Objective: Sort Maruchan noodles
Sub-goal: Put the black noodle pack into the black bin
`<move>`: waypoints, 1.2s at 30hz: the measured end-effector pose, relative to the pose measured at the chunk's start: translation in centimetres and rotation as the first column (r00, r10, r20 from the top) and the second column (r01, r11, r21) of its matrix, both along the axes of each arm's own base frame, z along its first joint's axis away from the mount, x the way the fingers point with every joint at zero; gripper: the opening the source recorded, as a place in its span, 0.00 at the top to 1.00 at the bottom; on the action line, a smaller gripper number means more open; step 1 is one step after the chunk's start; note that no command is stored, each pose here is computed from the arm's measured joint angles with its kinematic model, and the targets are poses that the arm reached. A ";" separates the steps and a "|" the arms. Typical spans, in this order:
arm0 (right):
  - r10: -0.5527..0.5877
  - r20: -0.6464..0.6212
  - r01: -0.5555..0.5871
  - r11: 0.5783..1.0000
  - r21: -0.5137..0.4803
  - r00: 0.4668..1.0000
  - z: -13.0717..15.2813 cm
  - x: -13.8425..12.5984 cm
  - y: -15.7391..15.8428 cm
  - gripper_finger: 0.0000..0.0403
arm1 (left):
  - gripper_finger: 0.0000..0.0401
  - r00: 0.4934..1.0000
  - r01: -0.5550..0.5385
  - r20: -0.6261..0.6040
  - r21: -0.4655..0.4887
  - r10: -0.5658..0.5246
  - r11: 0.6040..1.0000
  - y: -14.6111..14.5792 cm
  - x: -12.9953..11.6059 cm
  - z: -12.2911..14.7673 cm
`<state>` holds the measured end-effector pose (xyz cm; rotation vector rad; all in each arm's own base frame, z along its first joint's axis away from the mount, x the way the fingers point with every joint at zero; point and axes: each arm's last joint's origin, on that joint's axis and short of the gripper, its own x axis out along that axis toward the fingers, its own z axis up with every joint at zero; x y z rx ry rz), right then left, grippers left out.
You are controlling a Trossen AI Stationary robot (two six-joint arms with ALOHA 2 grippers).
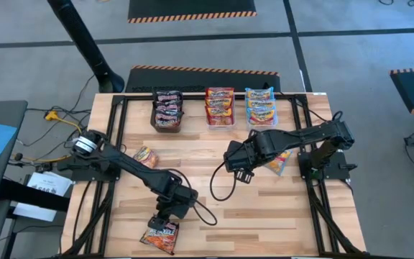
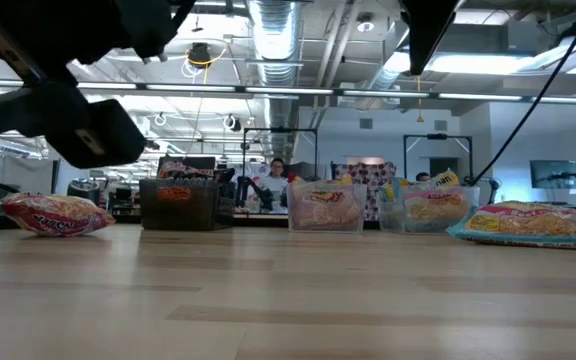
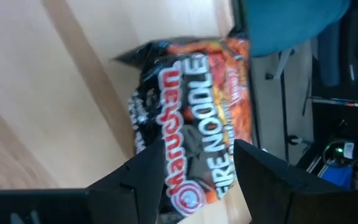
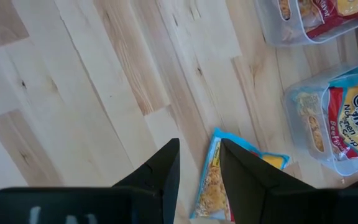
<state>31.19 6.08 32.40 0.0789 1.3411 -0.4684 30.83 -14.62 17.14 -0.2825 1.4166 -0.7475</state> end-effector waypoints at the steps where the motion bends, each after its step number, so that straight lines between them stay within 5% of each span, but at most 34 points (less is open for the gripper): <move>1: 0.001 0.001 -0.001 1.000 0.000 1.000 0.0 0.0 0.0 0.66 | 0.56 1.000 0.002 0.010 -0.005 -0.002 1.000 0.0 0.0 0.1; 21: 0.002 0.011 -0.002 1.000 0.003 1.000 0.0 0.1 0.1 0.66 | 0.56 0.995 0.039 -0.093 -0.040 -0.042 0.998 1.5 -0.6 0.0; 36: -0.048 0.025 0.048 0.999 0.012 0.999 0.0 0.1 0.1 0.66 | 0.56 0.995 0.098 -0.027 -0.020 -0.098 0.995 4.5 -0.1 -0.1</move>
